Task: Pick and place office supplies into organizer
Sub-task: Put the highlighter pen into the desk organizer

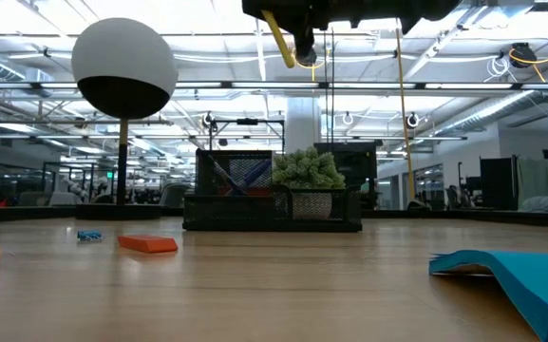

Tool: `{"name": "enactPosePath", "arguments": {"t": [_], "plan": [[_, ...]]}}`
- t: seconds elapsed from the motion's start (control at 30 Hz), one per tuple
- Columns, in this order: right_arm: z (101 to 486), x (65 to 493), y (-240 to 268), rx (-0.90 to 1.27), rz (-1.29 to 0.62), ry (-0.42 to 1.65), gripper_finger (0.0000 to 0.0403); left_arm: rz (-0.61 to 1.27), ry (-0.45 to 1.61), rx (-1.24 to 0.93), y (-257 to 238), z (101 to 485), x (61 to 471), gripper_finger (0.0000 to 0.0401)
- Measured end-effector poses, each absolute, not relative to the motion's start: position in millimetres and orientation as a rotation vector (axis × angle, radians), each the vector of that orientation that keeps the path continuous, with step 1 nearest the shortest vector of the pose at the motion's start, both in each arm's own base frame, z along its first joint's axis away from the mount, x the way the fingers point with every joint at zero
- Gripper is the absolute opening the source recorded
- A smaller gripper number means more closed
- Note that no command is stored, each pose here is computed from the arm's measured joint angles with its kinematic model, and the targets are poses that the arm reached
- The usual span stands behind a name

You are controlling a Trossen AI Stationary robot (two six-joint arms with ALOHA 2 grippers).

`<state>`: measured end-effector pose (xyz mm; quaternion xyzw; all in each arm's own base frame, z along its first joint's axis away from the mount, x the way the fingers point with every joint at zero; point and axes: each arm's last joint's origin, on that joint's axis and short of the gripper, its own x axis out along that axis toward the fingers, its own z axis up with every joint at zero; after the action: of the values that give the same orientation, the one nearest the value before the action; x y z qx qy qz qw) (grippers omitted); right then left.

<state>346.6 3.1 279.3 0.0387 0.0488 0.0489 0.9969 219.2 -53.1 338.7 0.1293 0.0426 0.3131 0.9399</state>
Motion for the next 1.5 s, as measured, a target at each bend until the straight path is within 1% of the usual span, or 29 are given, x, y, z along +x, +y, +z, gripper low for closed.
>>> {"name": "enactPosePath", "arguments": {"t": [0.13, 0.23, 0.43, 0.6, 0.73, 0.97, 1.13, 1.5], "plan": [[280.6, 345.7, 2.6, -0.007, 0.099, 0.041, 0.0031, 0.636, 0.062, 0.147, -39.5, 324.2, 207.5, 0.0095], [275.4, 341.7, -0.6, -0.017, 0.091, -0.018, 0.0031, 0.612, 0.031, 0.073, -31.9, 314.6, 200.0, 0.0091], [250.8, 321.8, -15.6, -0.061, -0.009, -0.148, 0.0031, 0.538, -0.036, 0.009, -22.9, 305.8, 191.8, 0.009], [240.9, 309.3, -26.9, -0.064, -0.071, -0.231, 0.0031, 0.479, -0.042, -0.021, -18.0, 301.9, 193.5, 0.009], [234.2, 315.7, -30.8, -0.07, -0.078, -0.279, 0.0031, 0.47, -0.039, -0.028, -12.3, 300.4, 194.7, 0.009], [201.5, 343.8, -34.4, -0.061, -0.056, -0.248, 0.0031, 0.443, -0.032, -0.031, -10.3, 299.6, 195.5, 0.009], [188.5, 356.3, -38.4, -0.058, -0.065, -0.251, 0.0031, 0.445, -0.008, -0.017, -9.9, 297.3, 195.5, 0.009], [154.6, 362.8, -50.3, -0.03, -0.086, -0.252, 0.0031, 0.47, -0.009, -0.005, -9.0, 297.7, 195.3, 0.009]]}}
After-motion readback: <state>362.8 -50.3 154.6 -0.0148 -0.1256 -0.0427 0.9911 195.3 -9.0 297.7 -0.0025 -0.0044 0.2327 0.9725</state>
